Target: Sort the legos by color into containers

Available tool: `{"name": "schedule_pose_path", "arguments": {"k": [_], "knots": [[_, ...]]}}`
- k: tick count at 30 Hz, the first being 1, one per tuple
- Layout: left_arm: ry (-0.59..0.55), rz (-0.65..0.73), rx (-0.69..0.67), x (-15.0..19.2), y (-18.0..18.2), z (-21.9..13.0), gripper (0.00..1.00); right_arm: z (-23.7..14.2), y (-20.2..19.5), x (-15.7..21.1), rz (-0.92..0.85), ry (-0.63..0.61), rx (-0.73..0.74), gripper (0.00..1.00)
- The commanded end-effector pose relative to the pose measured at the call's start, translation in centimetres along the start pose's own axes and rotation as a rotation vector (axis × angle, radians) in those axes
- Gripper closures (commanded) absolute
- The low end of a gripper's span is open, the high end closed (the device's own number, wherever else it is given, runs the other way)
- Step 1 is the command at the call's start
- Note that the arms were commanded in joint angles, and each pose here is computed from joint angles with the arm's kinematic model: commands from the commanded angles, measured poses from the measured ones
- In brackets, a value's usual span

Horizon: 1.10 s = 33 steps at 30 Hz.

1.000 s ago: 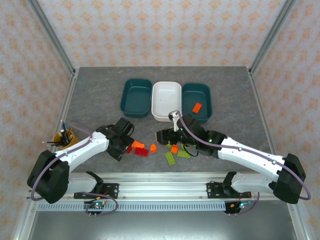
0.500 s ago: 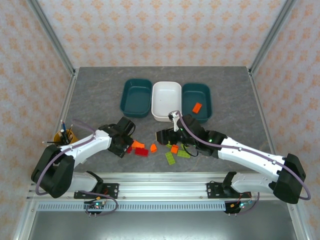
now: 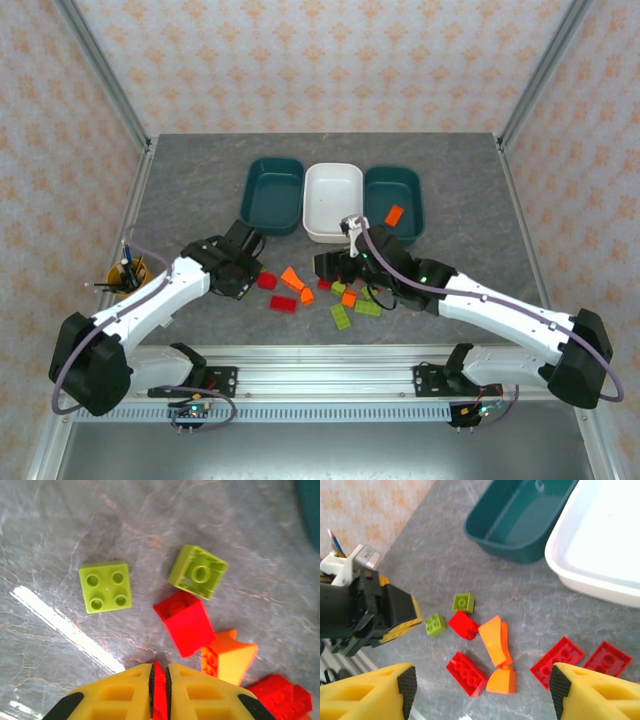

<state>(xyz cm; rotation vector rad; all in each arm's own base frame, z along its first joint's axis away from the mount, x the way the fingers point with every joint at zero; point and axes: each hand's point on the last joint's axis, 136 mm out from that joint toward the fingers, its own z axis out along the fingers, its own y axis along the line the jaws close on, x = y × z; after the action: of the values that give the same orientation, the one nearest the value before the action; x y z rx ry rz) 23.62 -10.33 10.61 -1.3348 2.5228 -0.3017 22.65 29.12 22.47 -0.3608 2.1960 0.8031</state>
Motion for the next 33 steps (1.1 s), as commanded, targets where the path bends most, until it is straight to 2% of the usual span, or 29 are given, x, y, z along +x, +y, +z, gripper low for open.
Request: {"name": "schedule_pose_path", "arguments": {"k": [1, 4, 7, 15, 16, 20, 24, 25, 29, 30, 33], "knots": [[-0.119, 0.107, -0.002, -3.1, -2.0, -3.8, 0.83, -2.2, 0.1, -5.0, 0.053, -0.172, 0.029, 0.27], [-0.136, 0.172, -0.005, -4.5, -5.0, -4.7, 0.83, -2.3, -0.6, -6.8, 0.106, -0.226, 0.041, 0.26], [-0.12, 0.204, 0.013, -5.8, -8.1, -4.2, 0.83, -2.1, -1.5, -8.1, 0.155, -0.256, 0.052, 0.27], [-0.078, 0.324, -0.001, -11.1, -17.5, 0.1, 0.83, -1.2, -3.0, -8.9, 0.242, -0.262, 0.08, 0.26], [-0.051, 0.33, -0.02, -11.3, -18.0, 2.0, 0.84, -1.0, -3.2, -8.8, 0.25, -0.256, 0.089, 0.26], [0.011, 0.325, -0.028, -12.4, -20.1, 5.5, 0.84, -0.9, -3.7, -8.8, 0.253, -0.242, 0.115, 0.26], [0.019, 0.331, -0.071, -12.7, -20.1, 5.3, 0.85, -1.1, -4.2, -8.5, 0.227, -0.22, 0.148, 0.26], [0.013, 0.328, -0.075, -12.5, -19.8, 4.5, 0.82, -1.1, -4.3, -8.3, 0.218, -0.209, 0.159, 0.26], [-0.026, 0.347, -0.061, -10.0, -16.0, 0.0, 0.56, -1.5, -4.9, -6.7, 0.204, -0.176, 0.167, 0.25], [-0.017, 0.34, -0.064, -8.8, -14.3, -0.8, 0.49, -1.4, -5.0, -6.3, 0.203, -0.166, 0.166, 0.25], [0.093, 0.244, -0.084, -4.7, -8.6, 0.1, 0.3, -1.2, -5.2, -4.7, 0.207, -0.118, 0.155, 0.25]]}}
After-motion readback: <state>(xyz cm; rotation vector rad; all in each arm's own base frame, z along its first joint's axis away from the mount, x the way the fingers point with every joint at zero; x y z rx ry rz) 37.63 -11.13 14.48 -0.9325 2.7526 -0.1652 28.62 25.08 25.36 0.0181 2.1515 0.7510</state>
